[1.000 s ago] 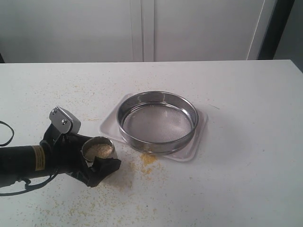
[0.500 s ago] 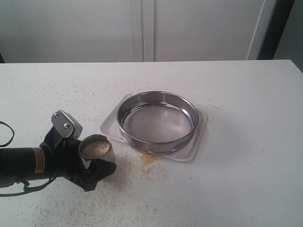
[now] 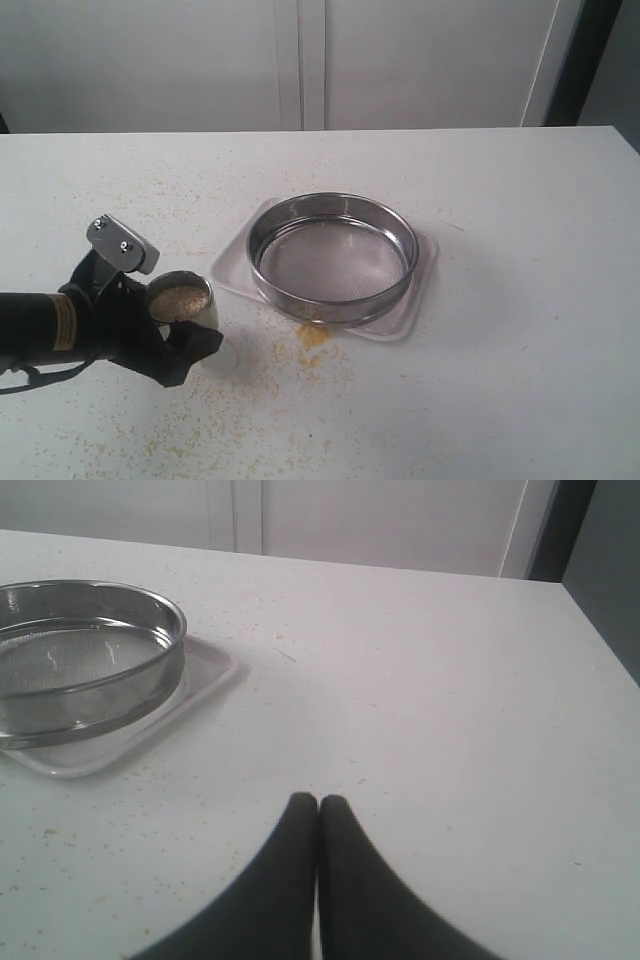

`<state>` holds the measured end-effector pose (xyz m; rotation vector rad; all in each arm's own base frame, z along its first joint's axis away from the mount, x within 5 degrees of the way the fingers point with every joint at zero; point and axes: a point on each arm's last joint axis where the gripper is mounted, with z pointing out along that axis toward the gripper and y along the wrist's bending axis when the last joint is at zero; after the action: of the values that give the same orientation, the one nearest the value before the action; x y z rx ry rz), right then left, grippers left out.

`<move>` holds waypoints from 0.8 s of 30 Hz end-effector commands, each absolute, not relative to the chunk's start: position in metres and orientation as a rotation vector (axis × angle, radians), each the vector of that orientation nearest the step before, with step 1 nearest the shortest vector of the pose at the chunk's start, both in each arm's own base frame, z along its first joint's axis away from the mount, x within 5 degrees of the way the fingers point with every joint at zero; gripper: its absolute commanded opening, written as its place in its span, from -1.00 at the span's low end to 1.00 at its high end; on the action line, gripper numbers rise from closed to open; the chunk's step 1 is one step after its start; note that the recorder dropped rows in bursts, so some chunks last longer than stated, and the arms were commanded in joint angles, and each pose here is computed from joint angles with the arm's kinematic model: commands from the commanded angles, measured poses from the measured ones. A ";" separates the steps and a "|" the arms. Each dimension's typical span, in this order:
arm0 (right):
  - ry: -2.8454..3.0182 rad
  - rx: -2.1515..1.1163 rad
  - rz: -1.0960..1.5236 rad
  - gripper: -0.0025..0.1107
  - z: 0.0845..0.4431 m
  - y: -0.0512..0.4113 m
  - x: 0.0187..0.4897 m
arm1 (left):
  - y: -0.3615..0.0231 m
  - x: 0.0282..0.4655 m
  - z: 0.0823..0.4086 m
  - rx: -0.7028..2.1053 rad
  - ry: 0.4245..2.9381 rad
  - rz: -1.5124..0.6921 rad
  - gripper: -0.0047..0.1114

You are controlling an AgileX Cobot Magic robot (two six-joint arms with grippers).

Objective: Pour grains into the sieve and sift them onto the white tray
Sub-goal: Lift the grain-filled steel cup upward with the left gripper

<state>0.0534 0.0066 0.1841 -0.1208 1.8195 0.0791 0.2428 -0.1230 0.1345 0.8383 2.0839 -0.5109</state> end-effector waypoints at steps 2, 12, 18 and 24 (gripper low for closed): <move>1.815 -0.123 0.085 -0.96 0.183 0.007 0.053 | -0.121 0.240 0.159 0.760 2.056 -0.508 -0.92; 1.815 -0.123 0.085 -0.96 0.183 0.007 0.053 | -0.120 0.231 0.191 0.635 2.017 -0.613 -0.92; 1.815 -0.123 0.085 -0.96 0.183 0.007 0.053 | -0.117 0.229 0.208 0.553 2.011 -0.612 -0.92; 1.815 -0.123 0.085 -0.96 0.183 0.007 0.053 | -0.118 0.241 0.231 0.566 2.022 -0.567 -0.92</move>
<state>0.0534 0.0066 0.1841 -0.1208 1.8195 0.0791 0.2373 -0.1154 0.2154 0.5501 2.0484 -0.5663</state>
